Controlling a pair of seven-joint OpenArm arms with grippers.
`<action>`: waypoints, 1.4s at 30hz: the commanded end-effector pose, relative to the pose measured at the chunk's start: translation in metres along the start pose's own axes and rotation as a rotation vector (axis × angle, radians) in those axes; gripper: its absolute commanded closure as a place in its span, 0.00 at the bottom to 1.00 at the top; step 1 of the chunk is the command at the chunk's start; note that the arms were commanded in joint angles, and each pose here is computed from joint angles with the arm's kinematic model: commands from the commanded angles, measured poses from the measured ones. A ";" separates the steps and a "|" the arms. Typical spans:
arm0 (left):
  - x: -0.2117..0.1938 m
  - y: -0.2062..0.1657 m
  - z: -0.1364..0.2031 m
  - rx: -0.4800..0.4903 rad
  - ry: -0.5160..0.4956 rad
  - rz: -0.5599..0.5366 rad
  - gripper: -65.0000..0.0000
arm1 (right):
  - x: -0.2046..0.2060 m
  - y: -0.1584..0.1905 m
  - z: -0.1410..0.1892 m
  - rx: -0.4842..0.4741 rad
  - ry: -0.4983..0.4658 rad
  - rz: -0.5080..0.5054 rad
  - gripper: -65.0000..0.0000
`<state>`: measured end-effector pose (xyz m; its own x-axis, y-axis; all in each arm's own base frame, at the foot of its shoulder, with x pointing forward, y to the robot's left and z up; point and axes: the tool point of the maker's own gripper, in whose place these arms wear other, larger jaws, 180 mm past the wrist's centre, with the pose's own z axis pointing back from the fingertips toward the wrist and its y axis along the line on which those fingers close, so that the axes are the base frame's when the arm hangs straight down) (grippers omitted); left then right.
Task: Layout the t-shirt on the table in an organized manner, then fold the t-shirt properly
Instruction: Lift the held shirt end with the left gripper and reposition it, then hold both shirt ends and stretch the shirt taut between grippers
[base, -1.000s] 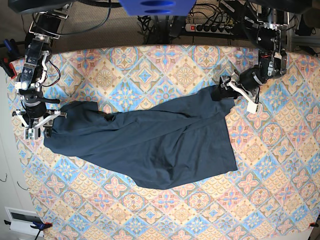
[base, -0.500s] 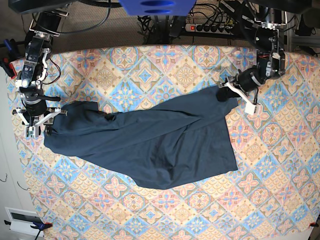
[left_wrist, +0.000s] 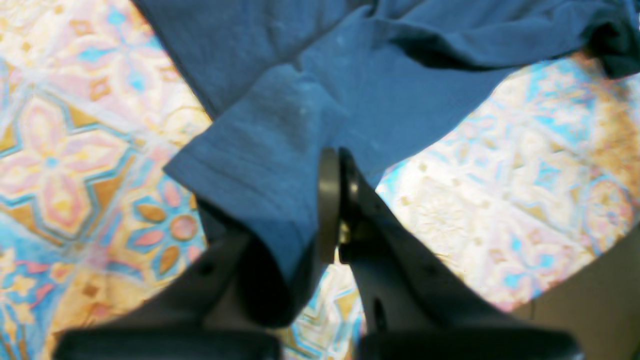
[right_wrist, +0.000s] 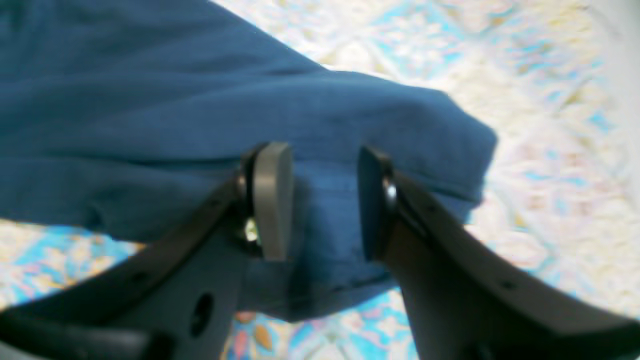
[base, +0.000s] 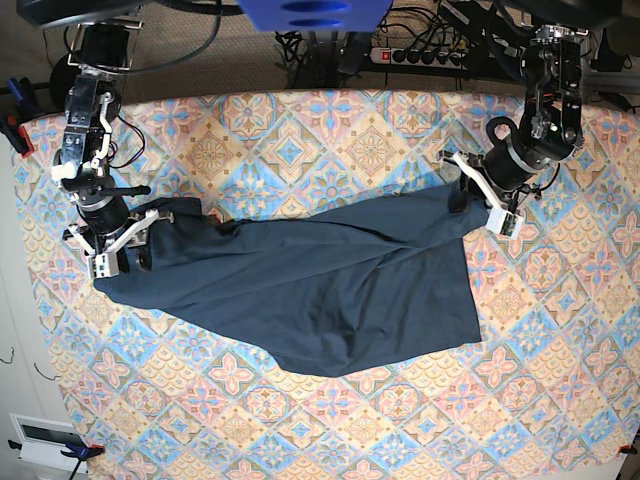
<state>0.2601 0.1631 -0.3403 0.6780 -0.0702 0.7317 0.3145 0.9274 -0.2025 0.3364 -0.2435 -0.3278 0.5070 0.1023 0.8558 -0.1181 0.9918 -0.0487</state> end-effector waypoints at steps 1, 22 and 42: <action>0.012 -0.001 0.004 -0.007 -0.039 -0.018 1.00 | 0.015 -0.008 -0.001 -0.002 -0.048 -0.025 0.64; 0.035 0.054 0.032 0.147 -0.102 -0.017 1.00 | -0.030 -0.080 -0.015 -0.125 0.060 -0.285 0.53; 0.034 0.056 0.031 0.149 -0.097 -0.011 1.00 | -0.027 -0.049 0.015 -0.041 0.016 -0.282 0.53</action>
<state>0.2733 0.2221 -0.3203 0.6422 -0.0465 0.7651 0.2059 0.9719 -0.1138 0.3087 -0.2903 -0.3547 0.5637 -0.1919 0.8034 0.0734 0.9804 0.1827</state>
